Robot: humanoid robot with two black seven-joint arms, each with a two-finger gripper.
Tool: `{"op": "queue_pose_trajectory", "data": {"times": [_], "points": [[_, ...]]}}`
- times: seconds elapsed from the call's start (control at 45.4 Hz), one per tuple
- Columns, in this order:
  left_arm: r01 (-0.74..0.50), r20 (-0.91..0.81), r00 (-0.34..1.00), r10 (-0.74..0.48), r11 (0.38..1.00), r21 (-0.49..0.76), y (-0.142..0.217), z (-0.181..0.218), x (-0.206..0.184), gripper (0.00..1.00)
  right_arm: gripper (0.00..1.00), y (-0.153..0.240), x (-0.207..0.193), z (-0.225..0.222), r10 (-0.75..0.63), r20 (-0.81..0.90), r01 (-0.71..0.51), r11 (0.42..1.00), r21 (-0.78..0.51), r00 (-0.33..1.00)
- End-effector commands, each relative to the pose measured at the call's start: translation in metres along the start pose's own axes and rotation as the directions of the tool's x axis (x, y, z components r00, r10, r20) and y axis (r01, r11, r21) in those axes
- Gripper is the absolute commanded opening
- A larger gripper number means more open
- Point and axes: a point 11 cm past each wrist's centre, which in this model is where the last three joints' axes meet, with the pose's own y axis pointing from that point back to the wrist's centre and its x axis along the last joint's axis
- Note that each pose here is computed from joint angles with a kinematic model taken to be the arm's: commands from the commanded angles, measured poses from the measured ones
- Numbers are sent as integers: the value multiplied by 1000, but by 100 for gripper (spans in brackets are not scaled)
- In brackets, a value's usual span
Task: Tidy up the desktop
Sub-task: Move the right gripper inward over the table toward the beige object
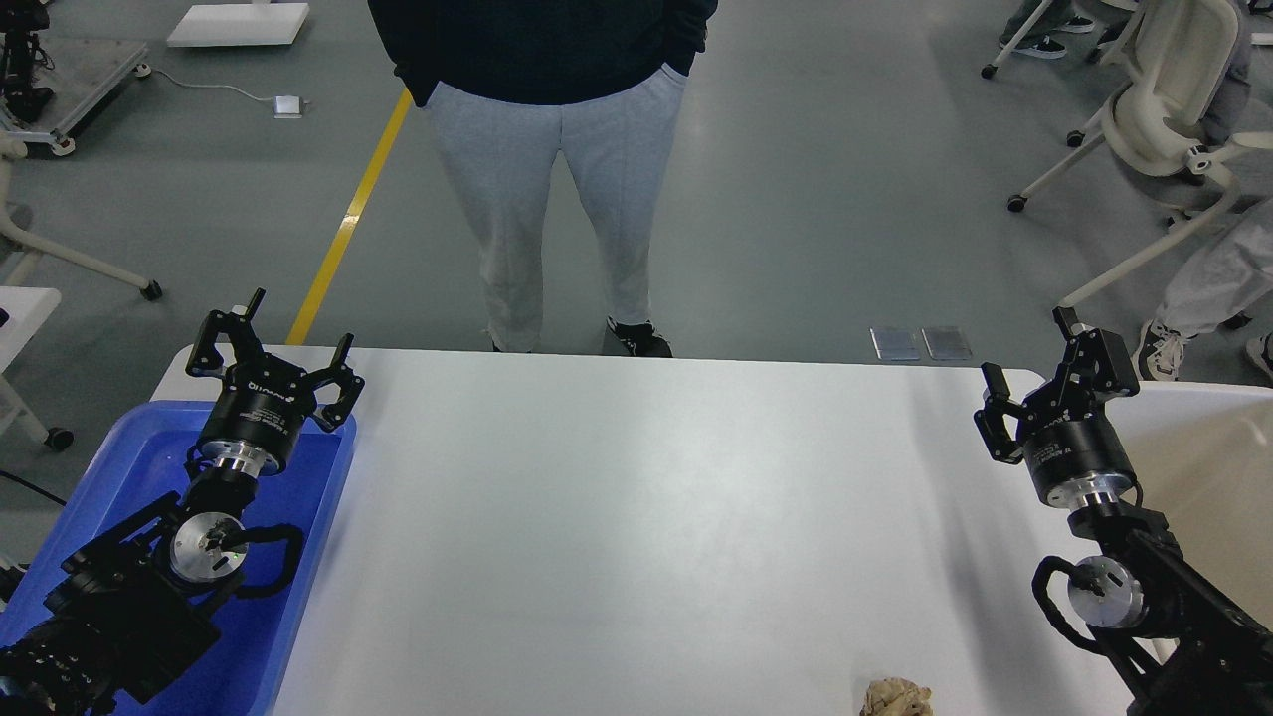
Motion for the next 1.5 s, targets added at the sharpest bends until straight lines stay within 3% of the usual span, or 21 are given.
{"op": "queue_pose_trajectory", "data": {"times": [0.0, 0.375, 0.573, 0.86, 1.257, 1.411, 1.477], "points": [[0, -1, 1000, 0, 1000, 0, 0, 0, 0, 100, 99, 5, 3, 5, 7, -2, -7, 1000, -14, 1000], [0, -1, 1000, 0, 1000, 0, 0, 0, 0, 100, 99, 6, 4, 4, 20, -11, -20, 1000, -9, 1000], [0, -1, 1000, 0, 1000, 0, 0, 0, 0, 100, 99, 9, -14, -4, -91, -44, 90, 996, -21, 995], [0, -1, 1000, 0, 1000, 0, 0, 0, 0, 100, 99, -5, -27, -32, -264, -247, 254, 965, -71, 932], [0, -1, 1000, 0, 1000, 0, 0, 0, 0, 100, 99, -13, -21, -73, -511, -632, 421, 855, -302, 583], [0, -1, 1000, 0, 1000, 0, 0, 0, 0, 100, 99, 11, -50, -67, -653, -703, 538, 714, -448, 281], [0, -1, 1000, 0, 1000, 0, 0, 0, 0, 100, 99, 18, -55, -66, -684, -715, 514, 668, -538, 142]]}}
